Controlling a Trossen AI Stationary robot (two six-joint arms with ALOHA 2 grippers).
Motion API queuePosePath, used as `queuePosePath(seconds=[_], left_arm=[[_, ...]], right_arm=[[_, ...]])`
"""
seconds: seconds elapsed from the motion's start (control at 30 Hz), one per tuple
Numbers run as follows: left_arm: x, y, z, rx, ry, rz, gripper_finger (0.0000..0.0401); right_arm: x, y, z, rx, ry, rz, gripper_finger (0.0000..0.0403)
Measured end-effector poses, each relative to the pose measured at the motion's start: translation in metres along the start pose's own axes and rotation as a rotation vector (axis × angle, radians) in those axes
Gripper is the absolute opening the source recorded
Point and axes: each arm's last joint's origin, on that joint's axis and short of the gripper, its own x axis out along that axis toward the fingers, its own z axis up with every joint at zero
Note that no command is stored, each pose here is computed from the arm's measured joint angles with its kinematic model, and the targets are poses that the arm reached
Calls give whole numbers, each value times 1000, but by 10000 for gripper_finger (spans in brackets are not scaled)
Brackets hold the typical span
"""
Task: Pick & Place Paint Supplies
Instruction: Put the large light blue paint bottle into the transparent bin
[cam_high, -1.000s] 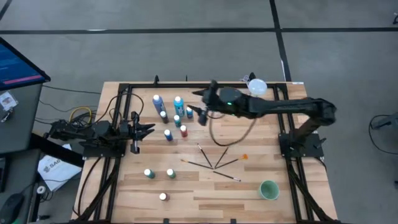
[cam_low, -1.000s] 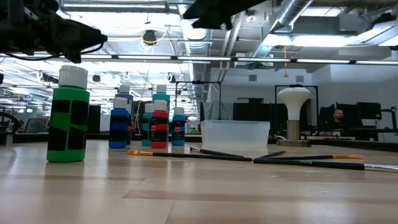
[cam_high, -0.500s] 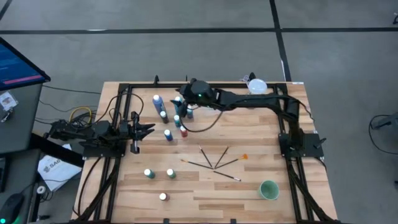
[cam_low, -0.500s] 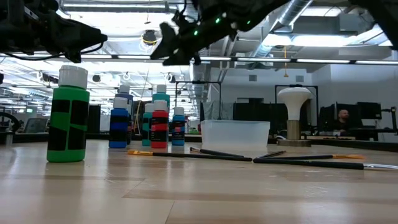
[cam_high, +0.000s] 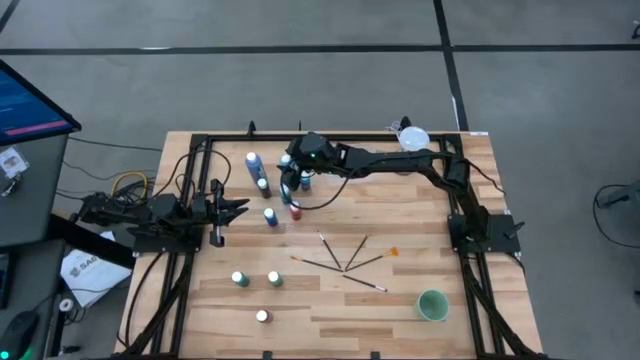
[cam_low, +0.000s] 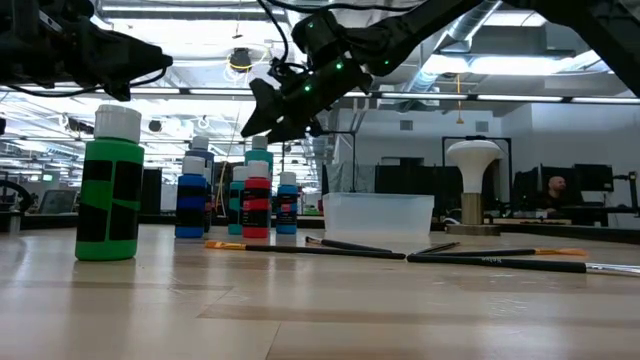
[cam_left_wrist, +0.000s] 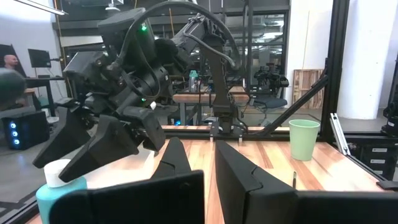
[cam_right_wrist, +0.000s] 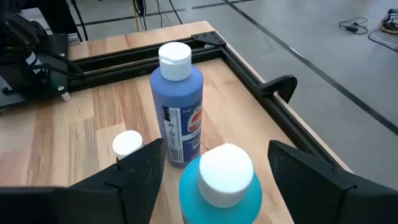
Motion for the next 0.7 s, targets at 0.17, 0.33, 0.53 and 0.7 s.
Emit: queuePosePath(seconds=[0.17, 0.33, 0.53, 0.7], left_arm=[[0, 0, 0, 0, 0, 0, 1], [0, 0, 0, 0, 0, 0, 1], [0, 0, 0, 0, 0, 0, 1], [0, 0, 0, 0, 0, 0, 1]], right_arm=[[0, -2, -2, 0, 19, -4, 265], [10, -2, -14, 0, 47, -10, 239], [10, -3, -11, -8, 30, -9, 221], [10, -6, -9, -2, 7, -13, 193]])
